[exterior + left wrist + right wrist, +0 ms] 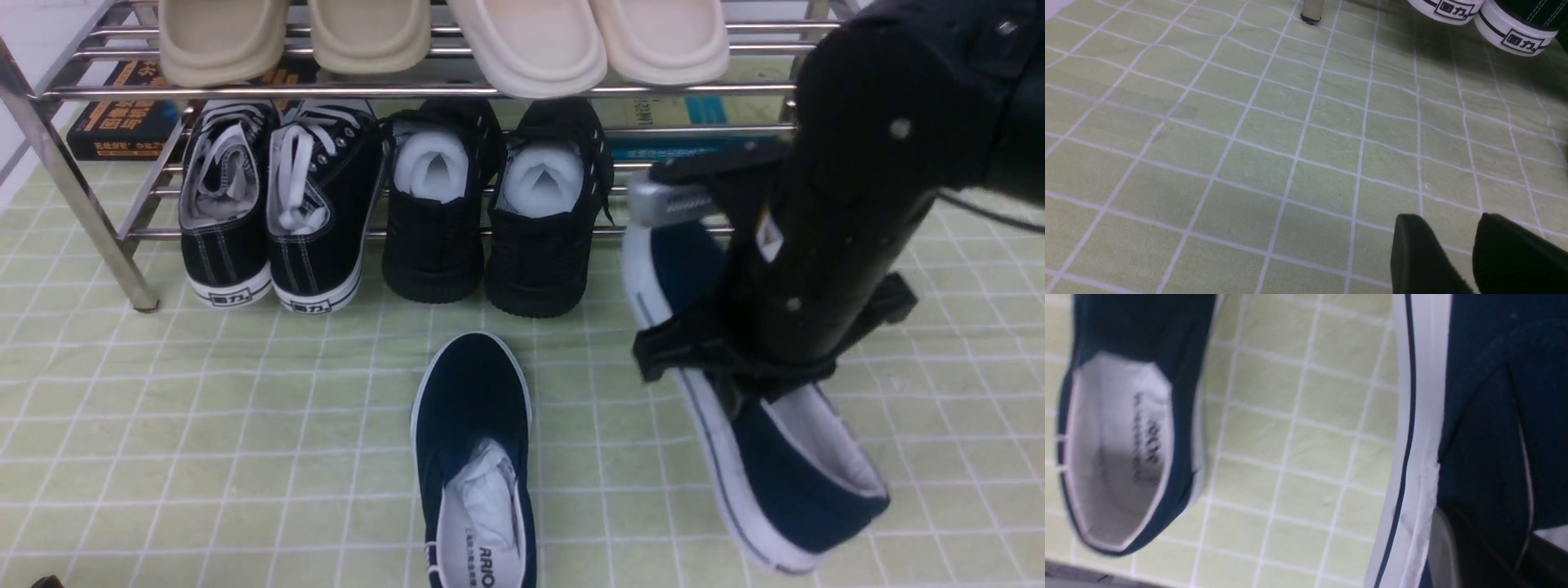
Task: Take the shoes off the shelf with your hand from the green coffee tablecloth.
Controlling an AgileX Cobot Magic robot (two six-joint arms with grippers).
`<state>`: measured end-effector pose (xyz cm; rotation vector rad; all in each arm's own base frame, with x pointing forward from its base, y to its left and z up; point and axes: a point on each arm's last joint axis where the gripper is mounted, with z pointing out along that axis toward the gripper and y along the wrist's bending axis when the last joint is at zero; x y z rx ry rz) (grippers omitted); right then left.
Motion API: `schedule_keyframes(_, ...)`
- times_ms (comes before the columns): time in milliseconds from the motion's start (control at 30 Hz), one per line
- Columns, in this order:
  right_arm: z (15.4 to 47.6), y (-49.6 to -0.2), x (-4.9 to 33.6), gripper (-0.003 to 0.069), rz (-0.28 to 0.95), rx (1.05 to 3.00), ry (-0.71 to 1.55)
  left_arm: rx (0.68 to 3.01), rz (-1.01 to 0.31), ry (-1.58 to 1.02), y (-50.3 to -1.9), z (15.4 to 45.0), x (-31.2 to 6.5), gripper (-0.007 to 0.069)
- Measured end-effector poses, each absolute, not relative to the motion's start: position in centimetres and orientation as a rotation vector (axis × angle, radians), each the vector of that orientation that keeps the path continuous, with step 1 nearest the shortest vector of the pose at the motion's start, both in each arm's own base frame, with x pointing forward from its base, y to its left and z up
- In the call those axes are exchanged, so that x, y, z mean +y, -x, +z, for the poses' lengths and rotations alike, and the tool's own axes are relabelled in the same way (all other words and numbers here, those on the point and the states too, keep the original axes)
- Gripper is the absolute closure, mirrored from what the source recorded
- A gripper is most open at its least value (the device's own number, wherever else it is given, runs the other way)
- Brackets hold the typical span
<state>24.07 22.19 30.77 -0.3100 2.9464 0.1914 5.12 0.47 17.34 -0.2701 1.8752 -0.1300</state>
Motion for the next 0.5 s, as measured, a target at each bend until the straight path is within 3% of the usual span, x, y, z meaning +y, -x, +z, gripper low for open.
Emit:
schedule_keyframes(333,26.8,-24.3,25.4,0.0635,0.182,3.025,0.276,1.875,-0.13,0.27,-5.1,17.3,0.5,0.0384)
schedule_keyframes(500,24.5,-25.1,26.9,0.0634,0.246,3.044,0.246,1.875,-0.13,0.27,-5.1,17.3,0.5,0.0384)
